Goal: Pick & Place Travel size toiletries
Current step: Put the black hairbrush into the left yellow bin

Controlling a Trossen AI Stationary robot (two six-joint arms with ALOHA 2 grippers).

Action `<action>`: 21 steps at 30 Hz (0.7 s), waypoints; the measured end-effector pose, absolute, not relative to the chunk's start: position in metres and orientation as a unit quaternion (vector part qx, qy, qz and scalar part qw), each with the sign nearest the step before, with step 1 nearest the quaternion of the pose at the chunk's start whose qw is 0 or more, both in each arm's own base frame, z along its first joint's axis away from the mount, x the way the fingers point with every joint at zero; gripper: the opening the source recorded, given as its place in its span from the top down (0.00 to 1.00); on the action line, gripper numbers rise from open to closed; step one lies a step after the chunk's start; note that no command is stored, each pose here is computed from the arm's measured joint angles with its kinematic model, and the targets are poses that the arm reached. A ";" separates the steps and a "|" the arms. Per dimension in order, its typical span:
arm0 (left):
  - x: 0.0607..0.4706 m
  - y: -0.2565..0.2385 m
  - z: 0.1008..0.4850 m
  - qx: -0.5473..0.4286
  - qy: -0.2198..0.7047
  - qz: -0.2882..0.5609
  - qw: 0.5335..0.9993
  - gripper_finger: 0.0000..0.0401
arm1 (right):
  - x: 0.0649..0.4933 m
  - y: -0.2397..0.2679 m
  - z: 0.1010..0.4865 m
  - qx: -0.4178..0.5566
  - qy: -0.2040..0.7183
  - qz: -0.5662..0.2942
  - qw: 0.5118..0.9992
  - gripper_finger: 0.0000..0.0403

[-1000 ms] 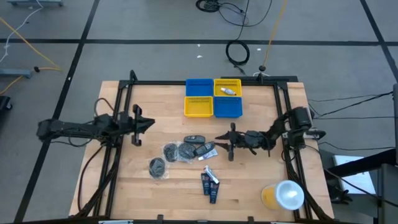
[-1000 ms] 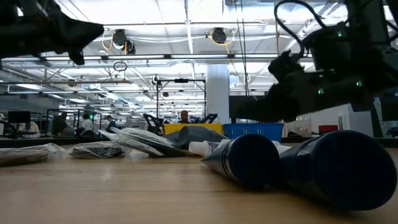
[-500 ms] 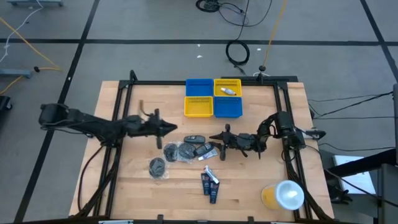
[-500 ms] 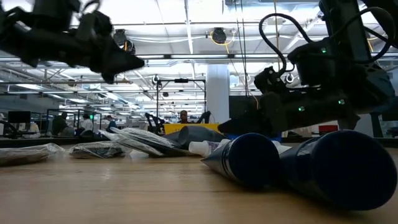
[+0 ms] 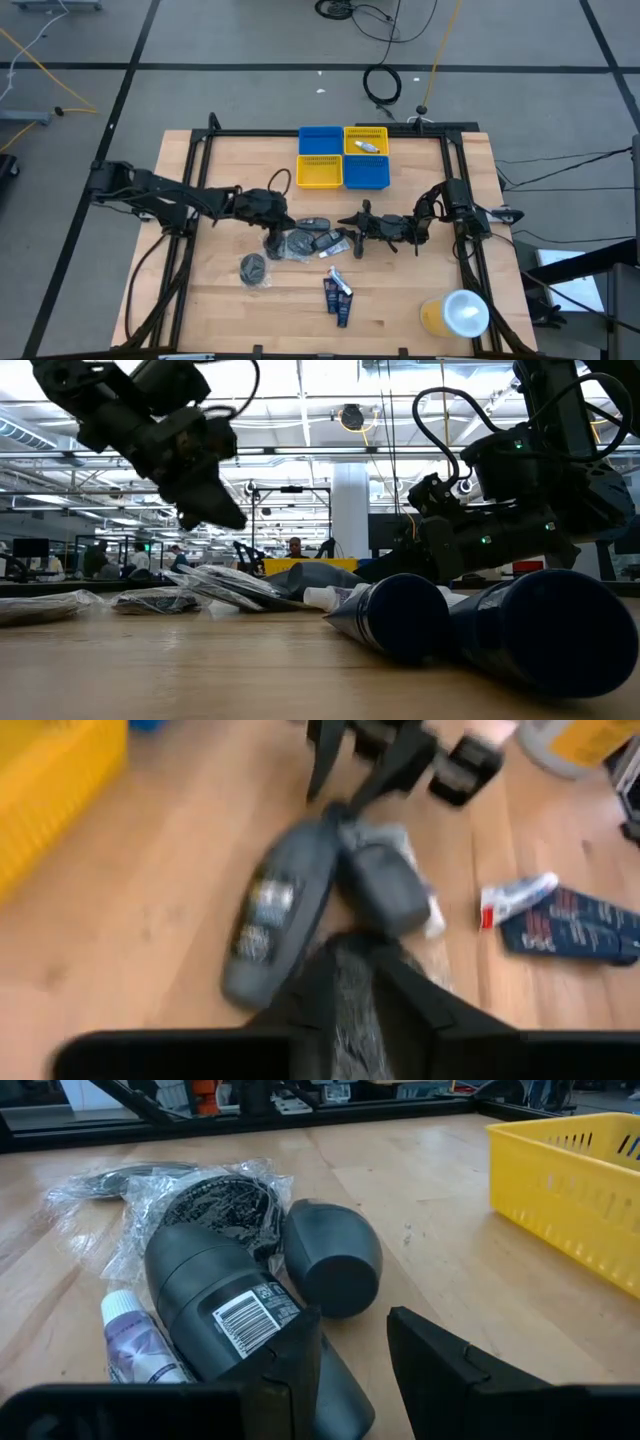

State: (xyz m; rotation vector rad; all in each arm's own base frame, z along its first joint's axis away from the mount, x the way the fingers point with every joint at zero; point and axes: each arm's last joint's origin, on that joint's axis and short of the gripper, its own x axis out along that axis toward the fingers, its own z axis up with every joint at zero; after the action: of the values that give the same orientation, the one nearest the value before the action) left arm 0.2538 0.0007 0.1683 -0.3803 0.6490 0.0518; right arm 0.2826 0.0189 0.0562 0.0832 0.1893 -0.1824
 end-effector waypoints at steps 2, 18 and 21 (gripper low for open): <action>0.255 0.001 0.162 -0.192 0.334 0.026 0.922 0.74 | 0.283 0.019 0.056 0.041 0.095 -0.091 0.990 0.73; 0.271 -0.004 0.120 -0.251 0.380 -0.019 0.890 0.44 | 0.282 0.019 0.056 0.050 0.097 -0.092 0.990 0.73; 0.273 -0.004 0.120 -0.253 0.372 -0.032 0.892 0.53 | 0.282 0.019 0.055 0.050 0.098 -0.092 0.990 0.73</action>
State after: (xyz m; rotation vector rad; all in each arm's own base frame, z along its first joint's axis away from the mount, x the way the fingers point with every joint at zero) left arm 0.2729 -0.0043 0.1204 -0.5251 0.7724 -0.0654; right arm 0.2823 0.0189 0.0553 0.0995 0.1970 -0.1847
